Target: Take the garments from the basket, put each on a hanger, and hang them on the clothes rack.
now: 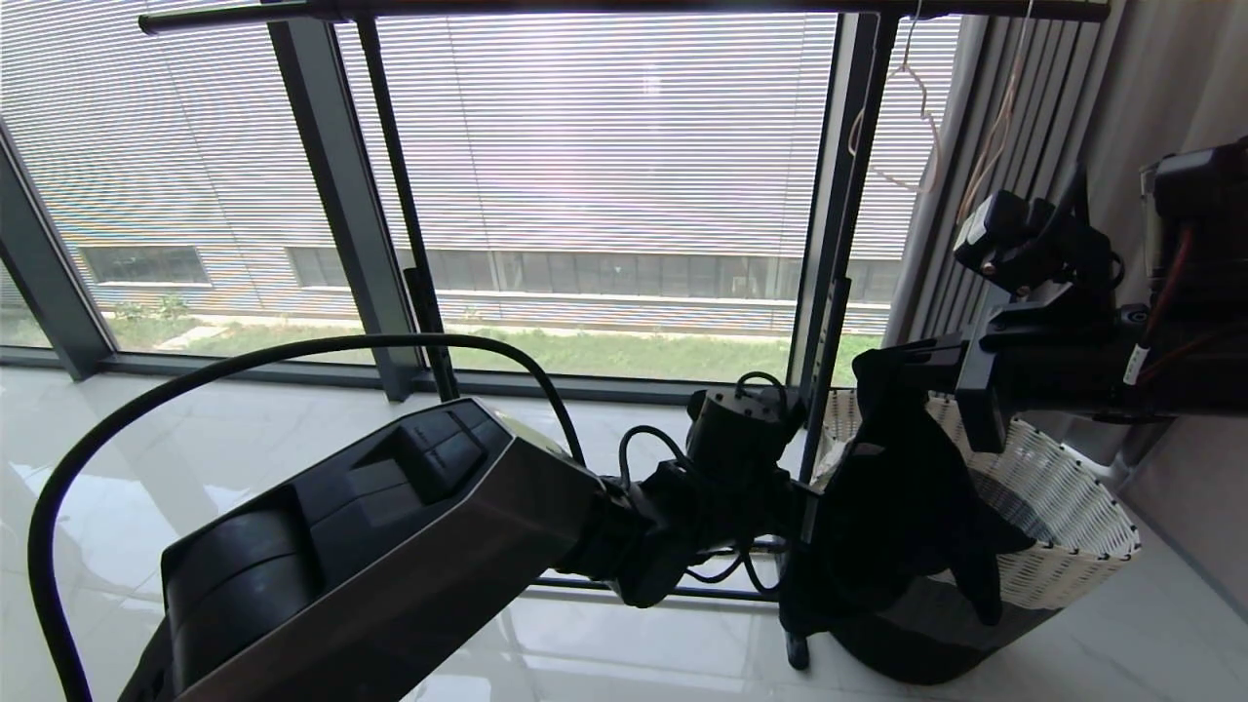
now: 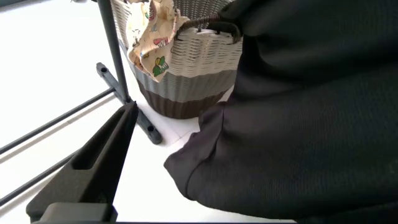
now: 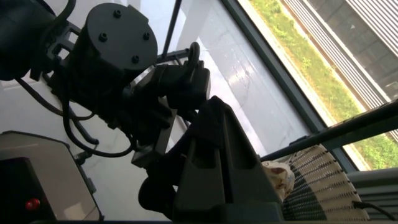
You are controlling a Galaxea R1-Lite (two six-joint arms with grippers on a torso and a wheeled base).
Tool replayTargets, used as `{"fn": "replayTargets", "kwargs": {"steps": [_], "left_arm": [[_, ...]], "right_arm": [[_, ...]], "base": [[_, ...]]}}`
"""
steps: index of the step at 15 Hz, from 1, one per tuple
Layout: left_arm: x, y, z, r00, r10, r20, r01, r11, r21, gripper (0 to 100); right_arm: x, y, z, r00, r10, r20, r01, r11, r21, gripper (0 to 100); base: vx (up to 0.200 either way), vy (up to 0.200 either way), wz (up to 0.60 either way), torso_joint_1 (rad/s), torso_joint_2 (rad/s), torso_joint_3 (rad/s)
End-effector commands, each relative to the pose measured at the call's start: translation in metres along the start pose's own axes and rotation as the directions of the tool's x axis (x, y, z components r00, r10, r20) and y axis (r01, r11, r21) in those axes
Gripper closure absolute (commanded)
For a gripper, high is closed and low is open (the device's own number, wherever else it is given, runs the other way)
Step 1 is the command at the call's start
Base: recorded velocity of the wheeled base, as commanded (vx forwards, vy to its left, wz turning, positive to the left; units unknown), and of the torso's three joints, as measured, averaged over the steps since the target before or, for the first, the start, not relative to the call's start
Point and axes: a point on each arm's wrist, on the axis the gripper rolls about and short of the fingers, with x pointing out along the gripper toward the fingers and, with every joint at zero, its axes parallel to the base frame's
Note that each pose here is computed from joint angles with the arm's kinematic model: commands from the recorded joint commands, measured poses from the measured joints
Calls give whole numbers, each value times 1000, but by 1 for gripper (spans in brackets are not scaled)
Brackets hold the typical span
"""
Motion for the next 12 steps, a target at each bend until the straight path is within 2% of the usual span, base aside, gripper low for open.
{"fn": "replayTargets", "kwargs": {"steps": [1, 4, 5, 7, 9, 10, 12], "left_arm": [[1, 1, -2, 1000, 1, -5, -1, 1000, -1, 0], [1, 1, -3, 1000, 1, -7, -1, 1000, 9, 0], [1, 1, -3, 1000, 1, -7, -1, 1000, 9, 100], [0, 1, -2, 1000, 15, -3, -15, 1000, 10, 100], [0, 1, -2, 998, 68, 4, -68, 997, 21, 100], [-4, -2, -1, 994, 107, 8, -107, 994, 29, 100], [-32, -17, 18, 994, 101, 44, -101, 995, 8, 100]], "right_arm": [[0, 0, 0, 1000, 2, 0, -2, 1000, 0, 100], [0, 0, 0, 1000, 2, 0, -2, 1000, 0, 100], [0, 0, 0, 1000, 0, -1, 0, 1000, 0, 100], [1, 0, -1, 1000, 1, -5, -1, 1000, 2, 100], [2, 0, -4, 1000, 2, -15, -2, 1000, 9, 100], [3, 0, -9, 1000, 2, -31, -2, 1000, 18, 100], [6, -5, -19, 998, -8, -59, 11, 999, 37, 100]], "base": [[0, 0, 0, 0, 0, 0], [0, 0, 0, 0, 0, 0], [0, 0, 0, 0, 0, 0], [0, 0, 0, 0, 0, 0], [0, 0, 0, 0, 0, 0], [0, 0, 0, 0, 0, 0], [0, 0, 0, 0, 0, 0]]}}
